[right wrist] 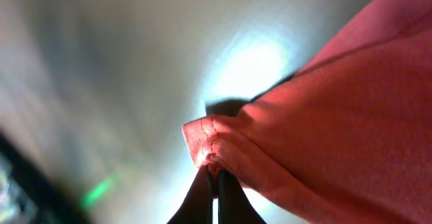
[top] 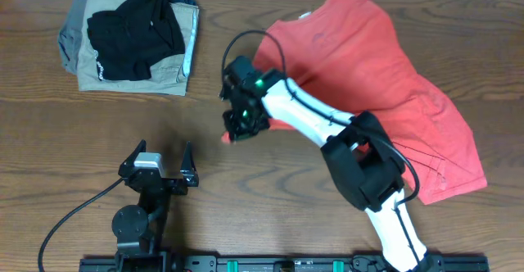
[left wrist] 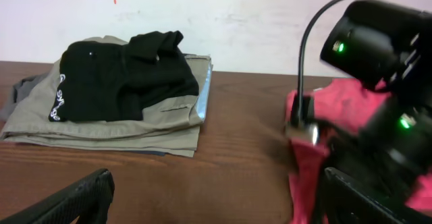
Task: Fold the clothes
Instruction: 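Drag the grasped t-shirt leftward to the table center with the right gripper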
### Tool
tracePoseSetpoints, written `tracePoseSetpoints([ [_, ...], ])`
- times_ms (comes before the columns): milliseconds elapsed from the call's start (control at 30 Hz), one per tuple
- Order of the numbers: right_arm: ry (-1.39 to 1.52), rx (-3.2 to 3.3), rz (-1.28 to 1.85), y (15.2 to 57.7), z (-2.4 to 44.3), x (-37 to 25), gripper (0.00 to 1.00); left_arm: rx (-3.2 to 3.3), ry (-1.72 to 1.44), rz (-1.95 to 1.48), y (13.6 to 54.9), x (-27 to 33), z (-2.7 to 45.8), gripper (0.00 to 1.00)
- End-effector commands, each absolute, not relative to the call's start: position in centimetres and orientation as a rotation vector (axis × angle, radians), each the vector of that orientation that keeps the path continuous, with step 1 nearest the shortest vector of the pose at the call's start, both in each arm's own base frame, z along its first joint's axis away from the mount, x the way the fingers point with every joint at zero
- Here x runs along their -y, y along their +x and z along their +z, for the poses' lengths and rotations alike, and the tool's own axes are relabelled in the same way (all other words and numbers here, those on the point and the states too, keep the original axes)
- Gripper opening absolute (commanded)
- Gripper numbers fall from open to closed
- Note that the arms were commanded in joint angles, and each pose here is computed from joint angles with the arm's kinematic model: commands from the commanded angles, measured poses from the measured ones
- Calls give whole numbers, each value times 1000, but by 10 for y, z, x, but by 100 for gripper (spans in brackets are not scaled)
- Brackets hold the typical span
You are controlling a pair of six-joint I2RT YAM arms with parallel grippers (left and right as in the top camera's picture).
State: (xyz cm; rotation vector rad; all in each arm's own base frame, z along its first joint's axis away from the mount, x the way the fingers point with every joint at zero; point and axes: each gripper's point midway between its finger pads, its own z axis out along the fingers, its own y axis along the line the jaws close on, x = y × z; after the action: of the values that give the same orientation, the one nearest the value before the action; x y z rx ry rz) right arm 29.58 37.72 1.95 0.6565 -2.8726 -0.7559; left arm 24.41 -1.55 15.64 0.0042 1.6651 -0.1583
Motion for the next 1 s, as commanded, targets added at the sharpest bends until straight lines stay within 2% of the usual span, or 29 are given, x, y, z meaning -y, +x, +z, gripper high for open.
tracePoseSetpoints([
  [0, 736, 2747, -806, 256, 38, -391, 1, -1708, 15, -156, 243, 16, 141, 98],
  [267, 823, 2679, -648, 211, 33, -391, 1, -1708, 15, -156, 243, 16, 141, 98],
  [333, 824, 2676, -644, 210, 33, -390, 8, -1708, 15, -156, 243, 16, 141, 98],
  [500, 801, 2676, -634, 227, 33, -370, 21, -1708, 15, -156, 243, 16, 141, 98],
  [767, 481, 2675, -711, 277, 53, -308, 27, -1708, 15, -156, 243, 16, 141, 98],
  [967, 470, 2568, -906, 286, 74, -282, 45, -1708, 15, -156, 243, 16, 141, 98],
])
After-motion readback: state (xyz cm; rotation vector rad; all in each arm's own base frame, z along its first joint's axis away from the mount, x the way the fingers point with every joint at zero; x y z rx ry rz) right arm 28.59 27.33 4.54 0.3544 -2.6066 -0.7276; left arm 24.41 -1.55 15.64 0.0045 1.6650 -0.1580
